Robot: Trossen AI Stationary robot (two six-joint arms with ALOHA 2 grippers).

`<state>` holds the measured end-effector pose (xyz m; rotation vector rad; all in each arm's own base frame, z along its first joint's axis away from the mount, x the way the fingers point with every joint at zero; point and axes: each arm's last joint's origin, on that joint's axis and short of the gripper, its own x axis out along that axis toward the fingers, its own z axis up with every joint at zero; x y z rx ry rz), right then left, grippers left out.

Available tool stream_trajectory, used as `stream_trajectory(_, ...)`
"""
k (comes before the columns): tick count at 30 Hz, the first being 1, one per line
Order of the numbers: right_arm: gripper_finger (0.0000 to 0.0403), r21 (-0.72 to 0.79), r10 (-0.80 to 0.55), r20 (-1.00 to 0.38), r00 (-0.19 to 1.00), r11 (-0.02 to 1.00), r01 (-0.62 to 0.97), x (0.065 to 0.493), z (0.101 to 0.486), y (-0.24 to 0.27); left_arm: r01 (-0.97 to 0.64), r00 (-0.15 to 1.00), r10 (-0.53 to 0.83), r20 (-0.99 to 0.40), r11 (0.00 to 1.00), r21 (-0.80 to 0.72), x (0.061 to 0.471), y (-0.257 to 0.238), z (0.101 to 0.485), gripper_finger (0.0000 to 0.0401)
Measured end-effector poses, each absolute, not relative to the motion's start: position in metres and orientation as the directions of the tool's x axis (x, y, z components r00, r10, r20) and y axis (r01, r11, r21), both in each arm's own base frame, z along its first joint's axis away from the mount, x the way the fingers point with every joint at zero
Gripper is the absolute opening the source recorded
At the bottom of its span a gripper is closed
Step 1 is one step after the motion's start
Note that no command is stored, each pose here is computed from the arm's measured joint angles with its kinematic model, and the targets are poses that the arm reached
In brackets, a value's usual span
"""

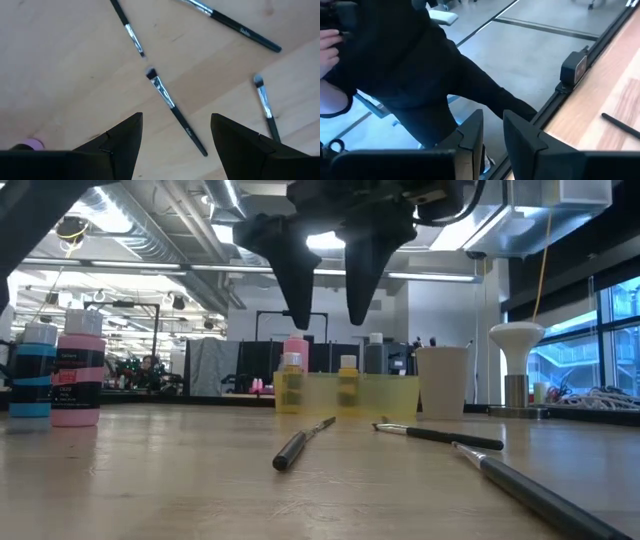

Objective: Pick & Place Paint Supplies
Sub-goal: Put the silver paint brush into the white cup

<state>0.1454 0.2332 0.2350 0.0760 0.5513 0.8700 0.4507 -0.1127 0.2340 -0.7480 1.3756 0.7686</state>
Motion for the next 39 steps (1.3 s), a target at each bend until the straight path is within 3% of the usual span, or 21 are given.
stream_trajectory(7,0.0078,0.231,0.725,-0.424,0.543,0.667,-0.709,0.132,0.235,0.241,-0.855,0.014,0.017,-1.000,0.518,-0.003,0.453,-0.096,0.232,0.0230)
stream_trajectory(16,0.0078,0.215,0.733,-0.417,0.537,0.654,-0.725,0.124,0.236,0.245,-0.854,-0.171,0.030,-0.985,0.494,0.163,0.441,-0.087,0.204,0.0230)
stream_trajectory(27,0.0078,0.198,0.719,-0.413,0.560,0.670,-0.715,0.124,0.236,0.245,-0.869,-0.015,0.037,-0.999,0.494,0.031,0.454,-0.092,0.205,0.0230)
stream_trajectory(39,0.0078,0.216,0.721,-0.408,0.560,0.672,-0.708,0.124,0.236,0.245,-0.869,-0.102,-0.014,-0.995,0.487,0.082,0.449,-0.092,0.177,0.0217)
